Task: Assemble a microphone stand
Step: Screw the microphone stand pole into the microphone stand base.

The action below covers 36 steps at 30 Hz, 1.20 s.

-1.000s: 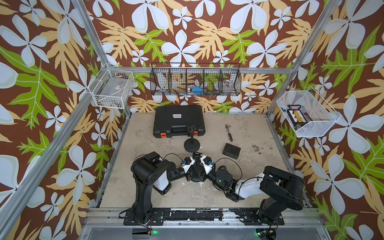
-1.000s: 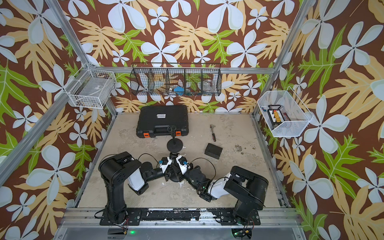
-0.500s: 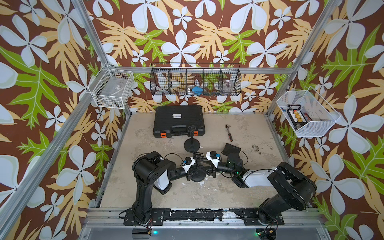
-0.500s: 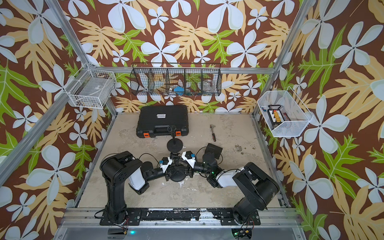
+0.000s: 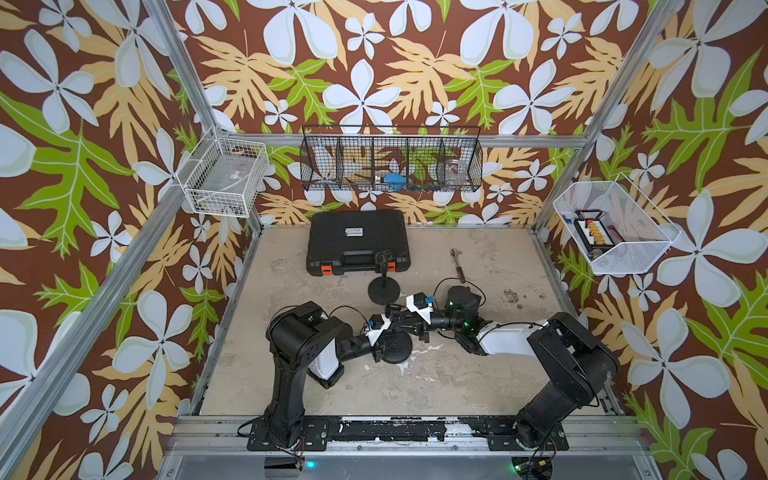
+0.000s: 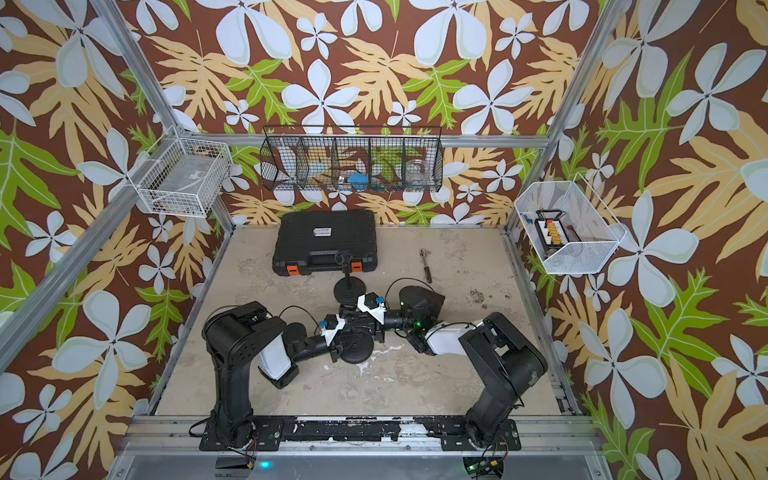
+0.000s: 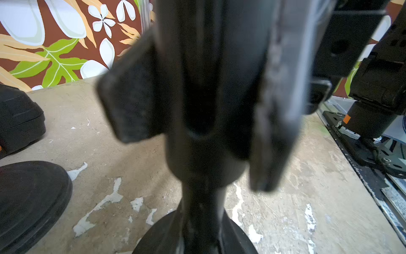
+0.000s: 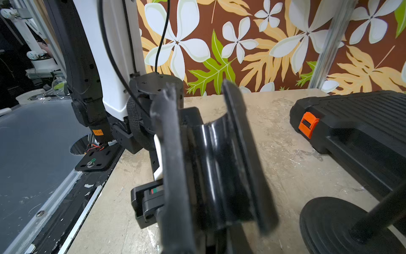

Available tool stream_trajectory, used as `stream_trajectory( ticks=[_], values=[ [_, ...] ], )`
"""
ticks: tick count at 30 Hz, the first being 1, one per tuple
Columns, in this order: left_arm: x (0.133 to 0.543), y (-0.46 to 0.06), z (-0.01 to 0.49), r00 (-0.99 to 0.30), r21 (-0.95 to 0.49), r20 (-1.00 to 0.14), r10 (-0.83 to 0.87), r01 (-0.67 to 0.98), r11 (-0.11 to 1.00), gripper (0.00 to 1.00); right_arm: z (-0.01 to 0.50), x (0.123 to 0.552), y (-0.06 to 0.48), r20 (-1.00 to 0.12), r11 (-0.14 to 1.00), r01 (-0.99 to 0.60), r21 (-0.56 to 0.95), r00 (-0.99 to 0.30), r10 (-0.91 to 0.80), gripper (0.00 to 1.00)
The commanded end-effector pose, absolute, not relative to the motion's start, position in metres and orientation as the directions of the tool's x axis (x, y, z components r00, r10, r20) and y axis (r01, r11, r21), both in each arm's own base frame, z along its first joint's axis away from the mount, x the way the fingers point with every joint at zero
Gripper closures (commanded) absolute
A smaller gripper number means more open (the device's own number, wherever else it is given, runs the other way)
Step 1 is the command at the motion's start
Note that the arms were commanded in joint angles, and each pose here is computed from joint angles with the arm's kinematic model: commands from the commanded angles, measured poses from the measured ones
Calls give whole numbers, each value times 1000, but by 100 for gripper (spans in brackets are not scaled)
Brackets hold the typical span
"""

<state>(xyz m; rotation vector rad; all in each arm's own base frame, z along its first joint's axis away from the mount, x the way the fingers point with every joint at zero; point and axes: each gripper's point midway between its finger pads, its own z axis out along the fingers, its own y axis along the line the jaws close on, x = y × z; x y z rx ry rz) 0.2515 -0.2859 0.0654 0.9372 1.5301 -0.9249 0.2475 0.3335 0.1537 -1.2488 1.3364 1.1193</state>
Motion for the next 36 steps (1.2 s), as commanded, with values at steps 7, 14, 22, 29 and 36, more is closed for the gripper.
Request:
stream_trajectory(
  ticks=[7,14,22,29,36],
  values=[
    [263,-277,119,2,-28,-998,-64,881,472,61,117,275,319,-974,518,-854,38,-148,-173,100],
    [260,-273,136,21,-28,-995,-96,877,479,60,95,282,302,-963,776,-631,14,-218,-159,100],
    [263,-273,145,35,-28,-992,-120,873,488,65,85,270,311,-956,820,-572,-14,-232,-178,100],
    [268,-273,140,42,-16,-994,-104,863,504,74,89,259,330,-958,749,-662,11,-222,-183,99],
    [267,-272,127,30,-9,-997,-69,860,510,83,106,247,344,-964,581,-810,79,-211,-163,50]
  ],
)
